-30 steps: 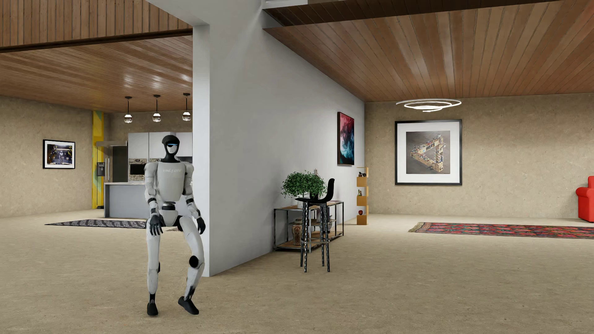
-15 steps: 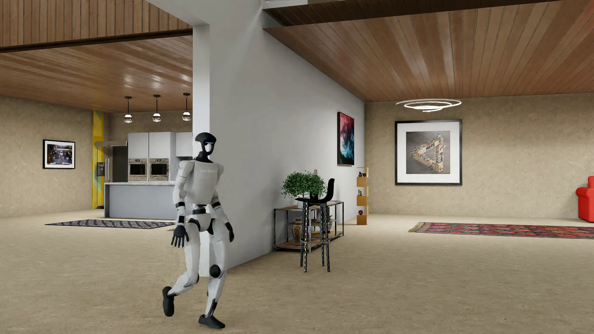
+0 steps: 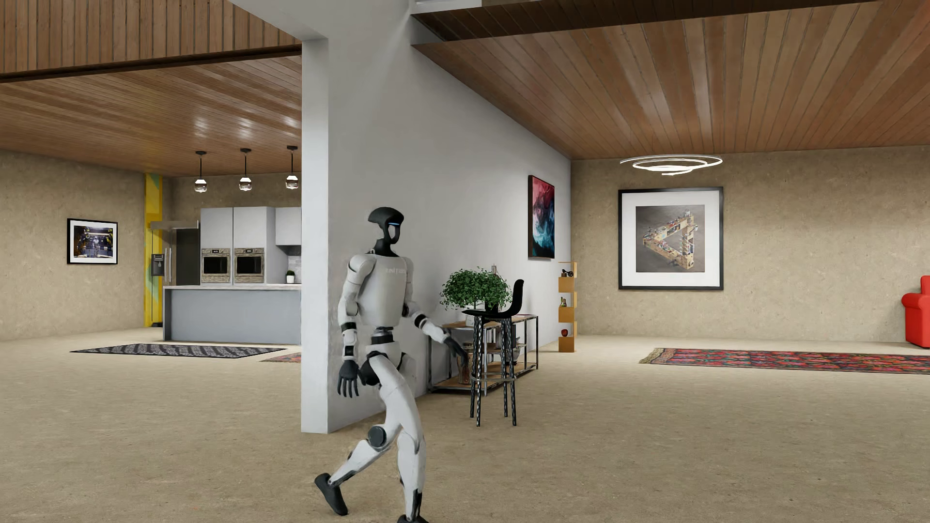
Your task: Go to the shelves
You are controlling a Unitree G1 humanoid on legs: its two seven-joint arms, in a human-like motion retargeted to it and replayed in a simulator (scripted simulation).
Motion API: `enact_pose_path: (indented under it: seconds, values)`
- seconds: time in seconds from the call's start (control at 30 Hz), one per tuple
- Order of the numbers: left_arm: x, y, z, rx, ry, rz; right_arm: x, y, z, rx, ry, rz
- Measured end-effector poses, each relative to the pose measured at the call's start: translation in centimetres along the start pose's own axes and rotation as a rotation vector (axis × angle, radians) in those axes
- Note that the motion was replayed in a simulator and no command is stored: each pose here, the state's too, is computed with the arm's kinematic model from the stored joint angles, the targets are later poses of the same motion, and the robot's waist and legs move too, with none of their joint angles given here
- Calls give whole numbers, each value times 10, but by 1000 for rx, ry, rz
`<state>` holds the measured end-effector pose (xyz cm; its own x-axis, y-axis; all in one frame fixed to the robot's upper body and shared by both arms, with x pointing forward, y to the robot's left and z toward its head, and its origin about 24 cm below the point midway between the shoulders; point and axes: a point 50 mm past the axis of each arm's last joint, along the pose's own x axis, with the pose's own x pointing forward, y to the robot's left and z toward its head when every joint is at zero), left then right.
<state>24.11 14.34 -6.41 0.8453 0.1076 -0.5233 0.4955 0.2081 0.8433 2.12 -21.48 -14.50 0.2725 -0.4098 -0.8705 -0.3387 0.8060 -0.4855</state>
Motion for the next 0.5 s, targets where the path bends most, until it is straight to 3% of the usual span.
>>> enact_pose_path:
  seconds: [0.07,0.13,0.2,0.23,0.27,0.33,0.37,0.5]
  values:
    - [-12,-65,-46,105,277,-352,4,6,1,1,44,17]
    - [-40,-109,-78,345,330,-662,16,-1,20,-214,33,77]
    - [-64,-130,-101,486,213,-724,25,-19,55,-440,-50,62]
    - [-78,-138,-111,420,216,-697,27,-29,74,-499,-115,28]
    - [-96,-146,-126,258,296,-686,27,-39,94,-493,-184,-29]
    - [-128,-159,-150,-54,504,-674,23,-66,132,-406,-320,-140]
    - [-140,-163,-157,-125,589,-672,19,-79,148,-341,-378,-188]
    - [-161,-177,-153,-106,675,-701,-1,-113,197,-289,-536,-318]
